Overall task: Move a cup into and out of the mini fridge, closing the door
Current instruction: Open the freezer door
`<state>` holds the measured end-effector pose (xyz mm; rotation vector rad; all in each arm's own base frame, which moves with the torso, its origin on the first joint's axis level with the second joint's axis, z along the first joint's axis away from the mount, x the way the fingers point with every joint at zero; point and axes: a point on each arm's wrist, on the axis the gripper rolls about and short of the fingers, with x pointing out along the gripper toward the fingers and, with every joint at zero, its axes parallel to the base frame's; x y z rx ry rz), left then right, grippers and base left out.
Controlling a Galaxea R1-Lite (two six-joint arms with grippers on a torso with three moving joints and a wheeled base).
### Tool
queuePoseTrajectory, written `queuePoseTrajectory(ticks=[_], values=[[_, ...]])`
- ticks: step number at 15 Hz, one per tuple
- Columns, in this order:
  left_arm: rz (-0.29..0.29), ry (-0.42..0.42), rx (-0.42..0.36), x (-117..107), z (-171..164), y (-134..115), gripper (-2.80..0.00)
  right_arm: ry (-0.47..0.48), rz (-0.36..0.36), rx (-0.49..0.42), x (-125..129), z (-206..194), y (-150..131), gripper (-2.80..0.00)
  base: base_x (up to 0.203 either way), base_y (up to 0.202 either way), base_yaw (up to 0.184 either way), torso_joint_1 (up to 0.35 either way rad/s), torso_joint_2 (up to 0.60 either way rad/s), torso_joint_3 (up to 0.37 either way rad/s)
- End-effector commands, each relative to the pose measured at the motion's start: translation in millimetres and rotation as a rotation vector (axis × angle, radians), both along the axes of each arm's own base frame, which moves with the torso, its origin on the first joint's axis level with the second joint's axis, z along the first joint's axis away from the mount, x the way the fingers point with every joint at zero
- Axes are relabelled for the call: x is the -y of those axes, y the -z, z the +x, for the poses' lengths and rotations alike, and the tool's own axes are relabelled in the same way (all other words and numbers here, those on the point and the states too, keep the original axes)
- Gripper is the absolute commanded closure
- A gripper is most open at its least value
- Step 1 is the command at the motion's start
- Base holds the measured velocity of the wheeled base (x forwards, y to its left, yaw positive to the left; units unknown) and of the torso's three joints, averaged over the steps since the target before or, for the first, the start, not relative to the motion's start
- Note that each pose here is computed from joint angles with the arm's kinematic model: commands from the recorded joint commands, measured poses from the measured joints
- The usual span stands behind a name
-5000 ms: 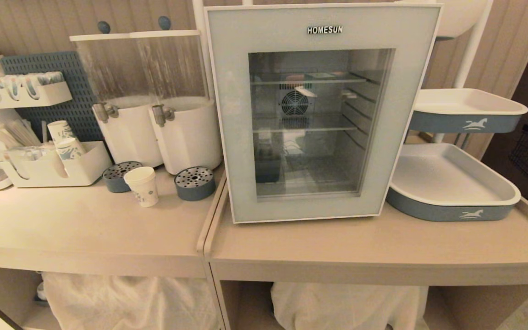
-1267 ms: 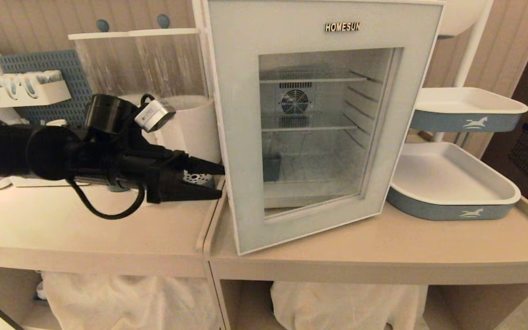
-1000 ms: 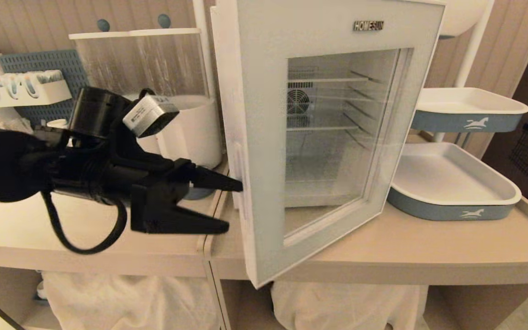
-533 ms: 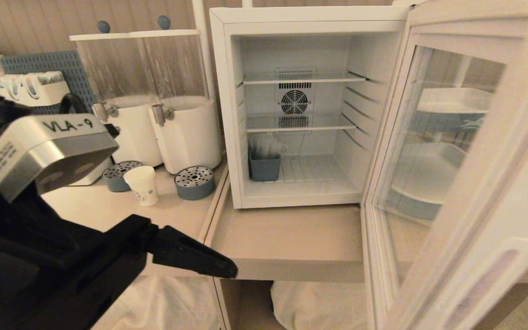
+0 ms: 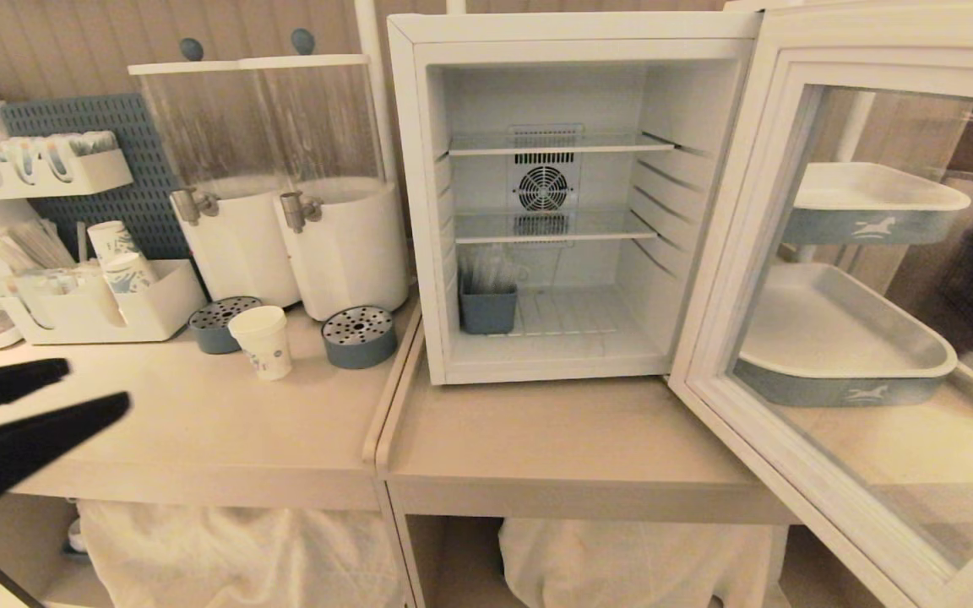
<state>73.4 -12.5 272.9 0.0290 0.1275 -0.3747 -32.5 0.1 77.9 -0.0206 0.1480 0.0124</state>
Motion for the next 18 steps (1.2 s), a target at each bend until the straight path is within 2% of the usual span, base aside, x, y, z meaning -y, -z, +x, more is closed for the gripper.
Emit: queuePoseTrajectory(ticks=[1,3,4,7,9,10,12,13,15,16,18], values=[[0.036,-0.391,0.192,-13,-57,-3,0.00,0.000,0.000,-0.002,0,0,0,0.00,0.000,0.000,0.000,0.000,0.00,0.000],[0.073,-0.540,0.238,-15,-81,6,0.00,-0.001,0.000,-0.001,0,0,0,0.00,0.000,0.000,0.000,0.000,0.00,0.000],[0.086,-0.573,0.249,-16,-94,10,0.00,-0.002,0.000,-0.002,0,0,0,0.00,0.000,0.000,0.000,0.000,0.00,0.000],[0.104,-0.623,0.330,-16,-159,46,0.00,0.000,0.000,-0.001,0,0,0,0.00,0.000,0.000,0.000,0.000,0.00,0.000],[0.117,-0.610,0.337,-16,-179,81,0.00,0.000,0.000,-0.002,0,0,0,0.00,0.000,0.000,0.000,0.000,0.00,0.000],[0.118,-0.606,0.286,-17,-174,97,0.00,-0.001,0.000,-0.002,0,0,0,0.00,0.000,0.000,0.000,0.000,0.00,0.000],[0.122,-0.596,0.138,-17,-145,133,0.00,0.000,0.000,-0.002,0,0,0,0.00,0.000,0.000,0.000,0.000,0.00,0.000],[0.123,-0.583,0.111,-17,-127,153,0.00,-0.001,0.000,-0.001,0,0,0,0.00,0.000,0.000,0.000,0.000,0.00,0.000],[0.093,-0.511,0.102,-16,-102,190,0.00,-0.002,0.000,-0.002,0,0,0,0.00,0.000,0.000,0.000,0.000,0.00,0.000],[0.041,-0.464,0.098,-14,-97,200,0.00,0.000,0.000,-0.002,0,0,0,0.00,0.000,0.000,0.000,0.000,0.00,0.000],[-0.001,-0.386,0.112,-13,-97,197,0.00,0.000,0.000,-0.001,0,0,0,0.00,0.000,0.000,0.000,0.000,0.00,0.000]])
